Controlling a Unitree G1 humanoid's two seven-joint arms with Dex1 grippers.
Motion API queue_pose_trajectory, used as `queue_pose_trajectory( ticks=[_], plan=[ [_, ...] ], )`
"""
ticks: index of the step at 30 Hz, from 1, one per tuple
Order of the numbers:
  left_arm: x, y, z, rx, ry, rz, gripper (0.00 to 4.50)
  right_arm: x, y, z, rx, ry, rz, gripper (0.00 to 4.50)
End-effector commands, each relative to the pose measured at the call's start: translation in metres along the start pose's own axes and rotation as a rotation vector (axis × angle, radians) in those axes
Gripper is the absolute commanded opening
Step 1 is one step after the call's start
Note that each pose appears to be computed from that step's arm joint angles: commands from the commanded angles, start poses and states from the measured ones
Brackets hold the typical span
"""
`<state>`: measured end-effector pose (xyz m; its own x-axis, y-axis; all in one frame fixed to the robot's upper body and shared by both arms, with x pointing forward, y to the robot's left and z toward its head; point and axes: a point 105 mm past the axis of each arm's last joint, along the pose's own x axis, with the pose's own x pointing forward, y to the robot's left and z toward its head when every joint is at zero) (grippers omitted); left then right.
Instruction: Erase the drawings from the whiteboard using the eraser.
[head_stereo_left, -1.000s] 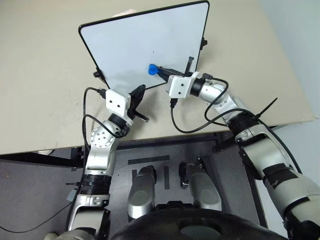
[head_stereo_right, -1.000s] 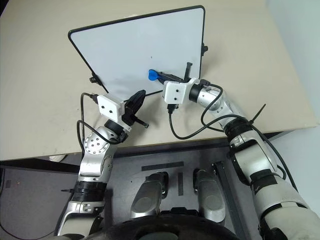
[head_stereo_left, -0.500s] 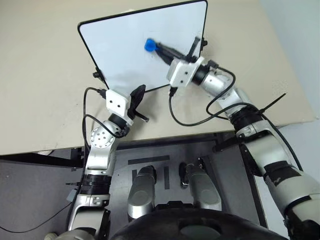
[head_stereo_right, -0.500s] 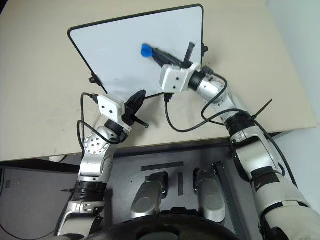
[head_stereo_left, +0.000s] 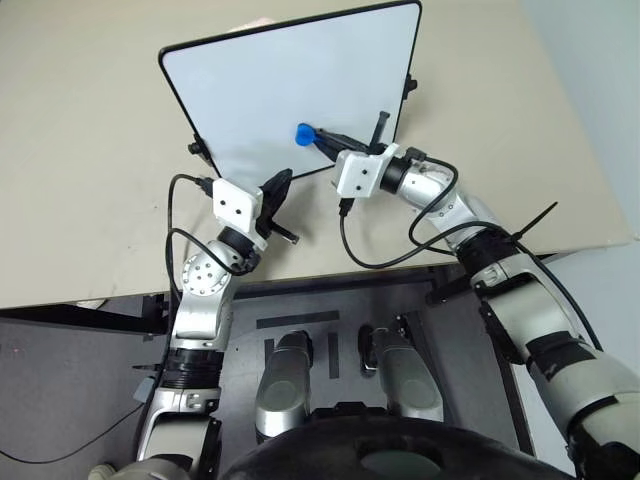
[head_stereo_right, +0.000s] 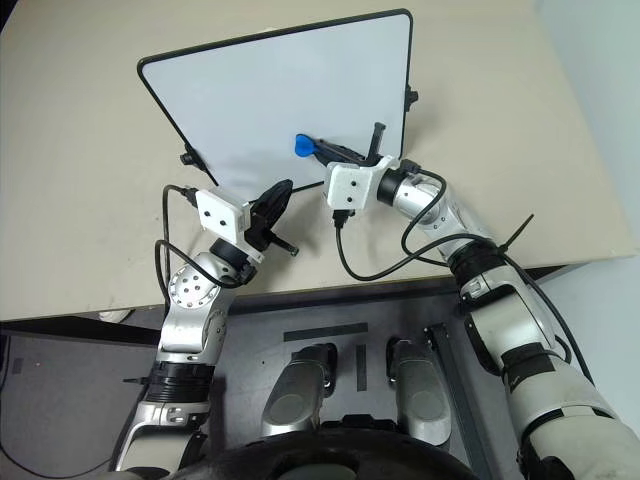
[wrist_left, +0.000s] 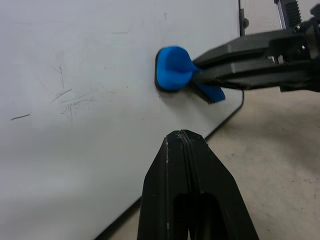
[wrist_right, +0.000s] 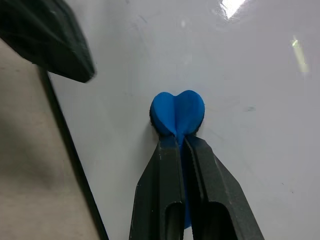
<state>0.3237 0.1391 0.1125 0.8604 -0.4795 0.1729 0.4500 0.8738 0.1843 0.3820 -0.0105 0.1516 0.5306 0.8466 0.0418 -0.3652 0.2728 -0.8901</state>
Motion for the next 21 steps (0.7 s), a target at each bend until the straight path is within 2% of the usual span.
queue_pose_trajectory(
  ticks=[1, 6, 10, 14, 19, 21],
  plan=[
    [0.002, 0.001, 0.011, 0.015, -0.04, -0.003, 0.0, -0.011, -0.05, 0.002, 0.014, 0.001, -0.158, 0.0],
    [-0.002, 0.003, 0.01, 0.016, -0.033, 0.0, 0.0, -0.045, -0.044, 0.002, 0.063, 0.014, -0.088, 0.0],
    [-0.002, 0.001, 0.009, 0.011, -0.029, -0.011, 0.0, -0.079, -0.015, 0.0, 0.177, 0.069, 0.081, 0.0],
    [-0.002, 0.002, 0.009, 0.013, -0.024, -0.023, 0.0, -0.114, 0.013, -0.01, 0.311, 0.185, 0.245, 0.0],
    [-0.003, 0.009, 0.009, 0.024, -0.018, -0.032, 0.0, -0.131, 0.03, -0.01, 0.473, 0.258, 0.346, 0.0],
    [-0.003, 0.011, 0.01, 0.029, -0.017, -0.034, 0.0, -0.13, 0.036, -0.007, 0.53, 0.263, 0.376, 0.57]
  ],
)
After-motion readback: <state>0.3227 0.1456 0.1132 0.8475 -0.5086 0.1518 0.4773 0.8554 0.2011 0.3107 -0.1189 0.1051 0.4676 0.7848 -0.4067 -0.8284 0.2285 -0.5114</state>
